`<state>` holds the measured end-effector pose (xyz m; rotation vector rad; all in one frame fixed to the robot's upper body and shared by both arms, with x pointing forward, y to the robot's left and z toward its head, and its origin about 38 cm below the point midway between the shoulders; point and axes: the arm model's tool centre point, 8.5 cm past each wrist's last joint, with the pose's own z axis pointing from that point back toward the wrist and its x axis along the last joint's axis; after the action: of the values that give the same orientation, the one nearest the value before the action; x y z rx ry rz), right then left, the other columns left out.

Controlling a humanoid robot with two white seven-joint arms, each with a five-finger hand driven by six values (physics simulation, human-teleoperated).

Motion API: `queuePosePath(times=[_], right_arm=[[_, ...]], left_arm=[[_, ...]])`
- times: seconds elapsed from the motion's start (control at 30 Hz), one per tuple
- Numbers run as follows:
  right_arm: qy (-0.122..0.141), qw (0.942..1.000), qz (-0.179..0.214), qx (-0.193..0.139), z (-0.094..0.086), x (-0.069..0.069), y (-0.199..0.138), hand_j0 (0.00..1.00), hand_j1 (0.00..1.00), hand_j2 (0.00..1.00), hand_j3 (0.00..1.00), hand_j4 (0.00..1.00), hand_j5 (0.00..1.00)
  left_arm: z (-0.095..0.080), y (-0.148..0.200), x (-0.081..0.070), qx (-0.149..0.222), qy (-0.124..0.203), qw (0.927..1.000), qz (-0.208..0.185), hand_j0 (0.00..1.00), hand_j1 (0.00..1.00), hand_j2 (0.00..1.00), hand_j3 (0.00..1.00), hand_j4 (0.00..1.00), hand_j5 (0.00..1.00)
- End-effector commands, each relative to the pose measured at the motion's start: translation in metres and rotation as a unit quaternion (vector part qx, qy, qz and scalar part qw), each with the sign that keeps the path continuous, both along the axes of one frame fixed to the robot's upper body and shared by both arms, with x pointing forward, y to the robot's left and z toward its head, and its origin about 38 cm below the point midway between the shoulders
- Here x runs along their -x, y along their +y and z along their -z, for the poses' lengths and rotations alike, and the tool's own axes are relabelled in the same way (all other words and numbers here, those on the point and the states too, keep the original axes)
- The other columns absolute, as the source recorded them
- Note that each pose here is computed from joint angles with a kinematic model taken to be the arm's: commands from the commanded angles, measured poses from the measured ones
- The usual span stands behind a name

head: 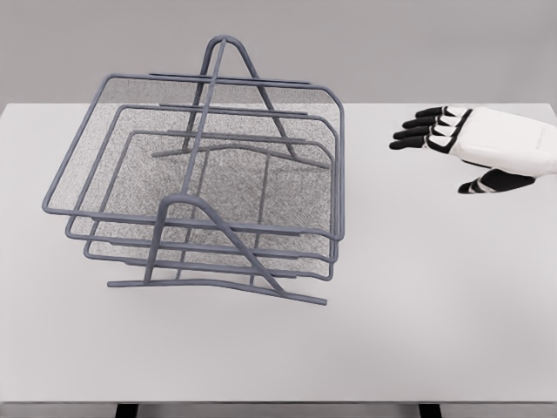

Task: Pull out the upper folder box with right arm

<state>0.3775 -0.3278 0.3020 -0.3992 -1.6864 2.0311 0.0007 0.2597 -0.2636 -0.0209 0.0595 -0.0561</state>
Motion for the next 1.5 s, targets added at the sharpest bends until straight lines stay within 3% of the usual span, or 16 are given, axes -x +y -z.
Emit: queuePosePath(times=[0.0, 0.07, 0.1, 0.17, 0.2, 0.23, 0.37, 0.4, 0.43, 0.47, 0.6, 0.97, 1.47], right_arm=[[0.003, 1.0, 0.004, -0.001, 0.0, 0.0, -0.002, 1.0, 1.0, 1.0, 1.0, 1.0, 1.0], [0.007, 1.0, -0.004, -0.003, 0.008, -0.001, 0.004, 1.0, 1.0, 1.0, 1.0, 1.0, 1.0], [0.007, 0.9998, -0.009, -0.017, 0.013, -0.009, 0.014, 1.0, 1.0, 1.0, 1.0, 1.0, 1.0], [-0.017, 0.9996, -0.024, 0.002, 0.019, -0.016, 0.029, 1.0, 1.0, 1.0, 1.0, 1.0, 1.0], [0.002, 0.999, -0.033, 0.031, 0.026, -0.015, 0.034, 1.0, 1.0, 1.0, 1.0, 1.0, 1.0], [0.002, 0.9987, -0.036, 0.035, 0.025, -0.017, 0.038, 1.0, 1.0, 1.0, 1.0, 1.0, 1.0], [-0.024, 0.9965, -0.048, 0.063, 0.028, -0.021, 0.05, 1.0, 1.0, 1.0, 1.0, 1.0, 1.0], [-0.027, 0.9964, -0.048, 0.064, 0.027, -0.022, 0.051, 1.0, 1.0, 1.0, 1.0, 1.0, 1.0], [-0.048, 0.9945, -0.053, 0.077, 0.024, -0.026, 0.057, 1.0, 1.0, 1.0, 1.0, 1.0, 1.0], [-0.067, 0.9939, -0.056, 0.068, 0.016, -0.031, 0.067, 1.0, 1.0, 1.0, 1.0, 1.0, 1.0], [-0.083, 0.9927, -0.053, 0.069, 0.008, -0.034, 0.066, 1.0, 1.0, 1.0, 1.0, 1.0, 1.0], [-0.078, 0.9934, -0.058, 0.06, 0.027, -0.048, 0.089, 1.0, 1.0, 1.0, 1.0, 1.0, 1.0], [-0.059, 0.9925, -0.071, 0.081, 0.055, -0.044, 0.099, 1.0, 1.0, 1.0, 1.0, 1.0, 1.0]], left_arm=[[0.0, 0.0, 0.0, 0.001, 0.0, 1.0, 0.0, 1.0, 1.0, 1.0, 1.0, 1.0, 1.0], [0.0, 0.0, 0.0, 0.001, 0.0, 1.0, 0.0, 1.0, 1.0, 1.0, 1.0, 1.0, 1.0], [0.0, 0.0, 0.0, 0.001, 0.0, 1.0, 0.0, 1.0, 1.0, 1.0, 1.0, 1.0, 1.0], [0.0, 0.0, 0.0, 0.0, 0.0, 1.0, 0.0, 1.0, 1.0, 1.0, 1.0, 1.0, 1.0], [0.0, 0.0, 0.0, 0.0, 0.0, 1.0, 0.0, 1.0, 1.0, 1.0, 1.0, 1.0, 1.0], [0.0, 0.0, 0.0, 0.001, 0.0, 1.0, 0.0, 1.0, 1.0, 1.0, 1.0, 1.0, 1.0], [0.0, 0.0, 0.0, 0.0, 0.0, 1.0, 0.0, 1.0, 1.0, 1.0, 1.0, 1.0, 1.0], [0.0, 0.0, 0.0, 0.001, 0.0, 1.0, 0.0, 1.0, 1.0, 1.0, 1.0, 1.0, 1.0], [0.0, 0.0, 0.0, 0.0, 0.0, 1.0, 0.0, 1.0, 1.0, 1.0, 1.0, 1.0, 1.0], [0.0, 0.0, 0.0, 0.001, 0.001, 1.0, 0.0, 1.0, 1.0, 1.0, 1.0, 1.0, 1.0], [0.0, 0.0, 0.0, 0.0, 0.0, 1.0, 0.0, 1.0, 1.0, 1.0, 1.0, 1.0, 1.0], [0.0, 0.0, 0.0, 0.0, 0.0, 1.0, 0.0, 1.0, 1.0, 1.0, 1.0, 1.0, 1.0], [0.0, 0.0, 0.0, 0.0, 0.0, 1.0, 0.0, 1.0, 1.0, 1.0, 1.0, 1.0, 1.0]])
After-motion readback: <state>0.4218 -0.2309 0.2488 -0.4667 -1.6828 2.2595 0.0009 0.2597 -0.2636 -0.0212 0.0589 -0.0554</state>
